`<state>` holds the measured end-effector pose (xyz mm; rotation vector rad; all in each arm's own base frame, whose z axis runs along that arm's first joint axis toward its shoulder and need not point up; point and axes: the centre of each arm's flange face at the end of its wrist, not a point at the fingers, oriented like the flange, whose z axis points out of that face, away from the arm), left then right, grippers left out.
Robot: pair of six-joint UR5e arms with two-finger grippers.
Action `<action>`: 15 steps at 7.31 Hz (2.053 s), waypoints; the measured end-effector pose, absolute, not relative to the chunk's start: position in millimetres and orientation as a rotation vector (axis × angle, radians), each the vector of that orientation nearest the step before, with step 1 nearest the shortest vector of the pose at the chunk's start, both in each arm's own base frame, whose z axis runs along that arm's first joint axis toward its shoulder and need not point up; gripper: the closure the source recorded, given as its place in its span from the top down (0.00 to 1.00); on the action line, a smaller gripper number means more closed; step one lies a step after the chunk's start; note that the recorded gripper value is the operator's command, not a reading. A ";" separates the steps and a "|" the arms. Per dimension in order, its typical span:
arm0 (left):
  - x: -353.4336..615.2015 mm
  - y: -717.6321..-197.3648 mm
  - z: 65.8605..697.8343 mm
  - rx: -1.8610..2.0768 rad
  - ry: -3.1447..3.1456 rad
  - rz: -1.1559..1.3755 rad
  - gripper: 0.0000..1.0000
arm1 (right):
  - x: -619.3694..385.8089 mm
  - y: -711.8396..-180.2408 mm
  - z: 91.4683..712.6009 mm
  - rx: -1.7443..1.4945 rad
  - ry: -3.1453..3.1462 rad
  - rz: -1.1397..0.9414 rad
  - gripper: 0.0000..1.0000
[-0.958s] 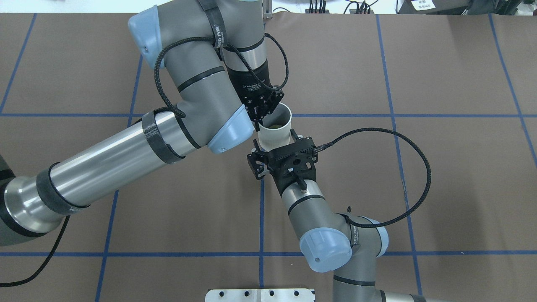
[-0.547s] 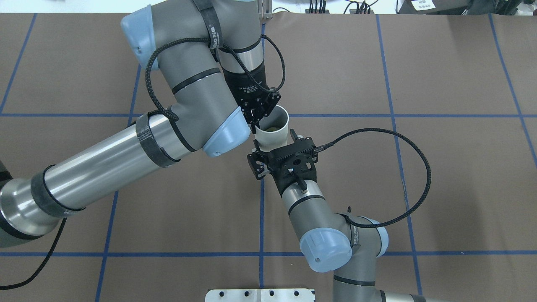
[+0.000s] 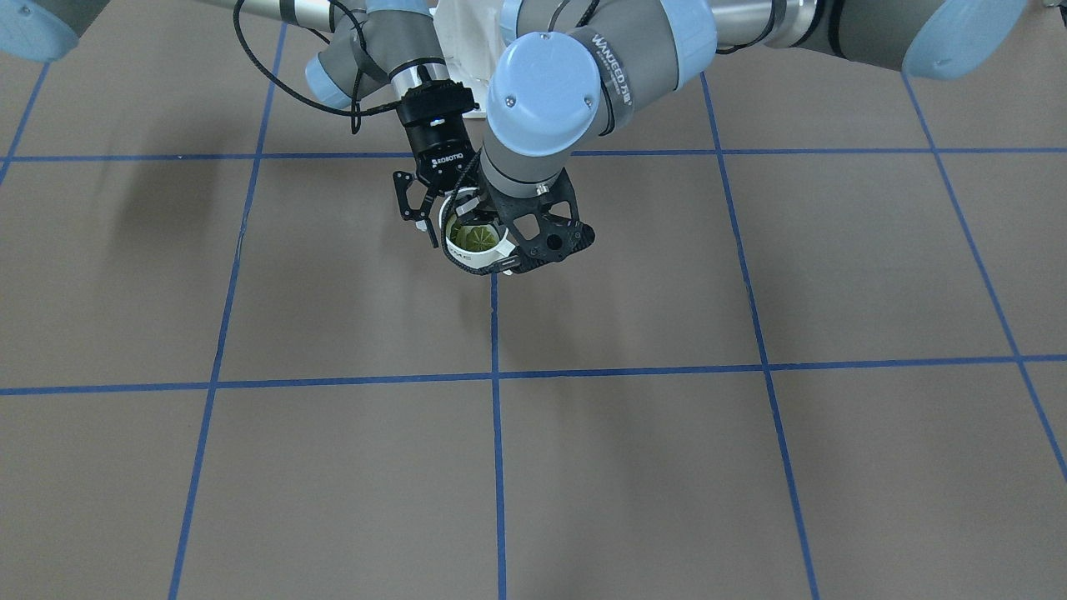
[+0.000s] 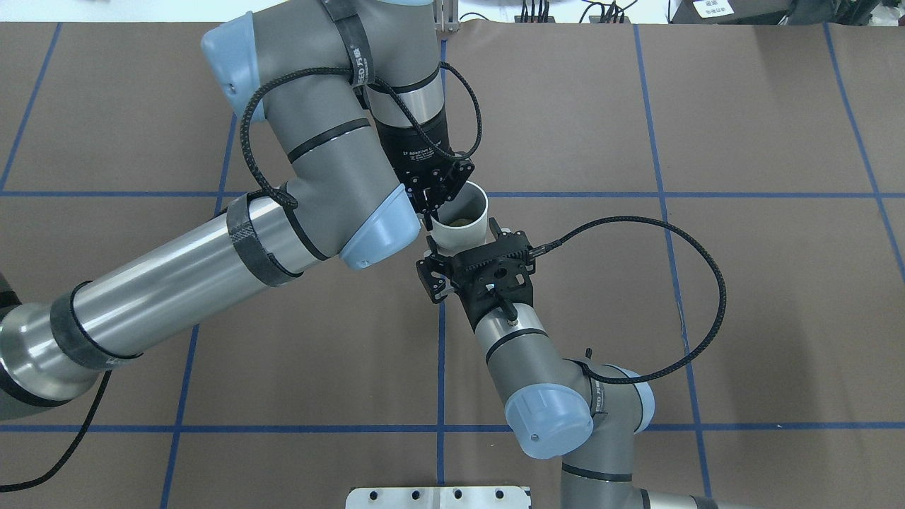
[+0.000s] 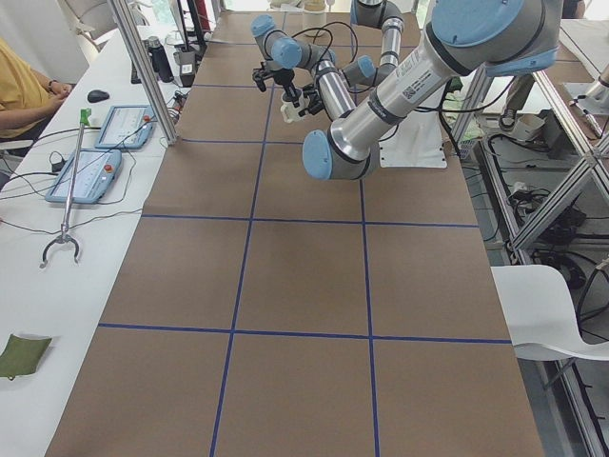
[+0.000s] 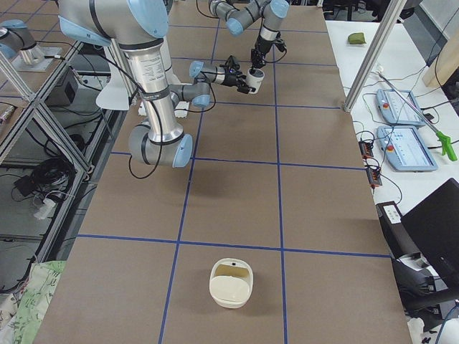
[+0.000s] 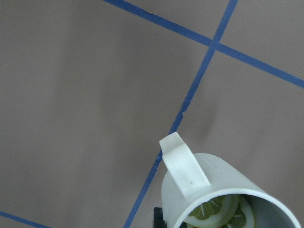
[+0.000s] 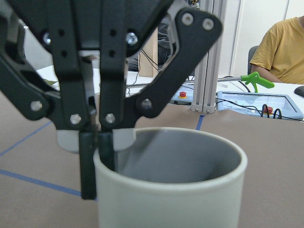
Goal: Left arm hands cup to right arm to dump lemon
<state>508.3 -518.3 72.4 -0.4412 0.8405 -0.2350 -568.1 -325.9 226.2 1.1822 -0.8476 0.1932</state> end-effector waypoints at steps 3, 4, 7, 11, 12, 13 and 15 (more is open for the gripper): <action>510.0 -516.4 71.5 -0.451 0.844 -0.229 0.48 | -568.6 -325.7 226.6 1.181 -0.847 0.191 0.45; 510.0 -516.3 70.7 -0.451 0.845 -0.228 0.99 | -568.6 -325.6 226.2 1.180 -0.849 0.191 0.35; 487.3 -514.6 50.8 -0.411 0.891 -0.222 1.00 | -568.7 -325.3 228.2 1.177 -0.850 0.187 0.33; 419.1 -535.9 30.2 -0.323 0.966 -0.271 1.00 | -504.7 -338.4 310.3 1.209 -0.984 0.333 0.29; 418.0 -538.4 38.0 -0.323 0.958 -0.277 1.00 | -463.5 -353.4 354.8 1.213 -0.996 0.399 0.28; 418.5 -541.1 47.3 -0.318 0.946 -0.284 1.00 | -413.6 -368.2 402.2 1.208 -1.009 0.447 0.28; 421.0 -545.4 58.7 -0.300 0.924 -0.297 1.00 | -292.0 -377.1 499.5 1.151 -1.051 0.485 0.23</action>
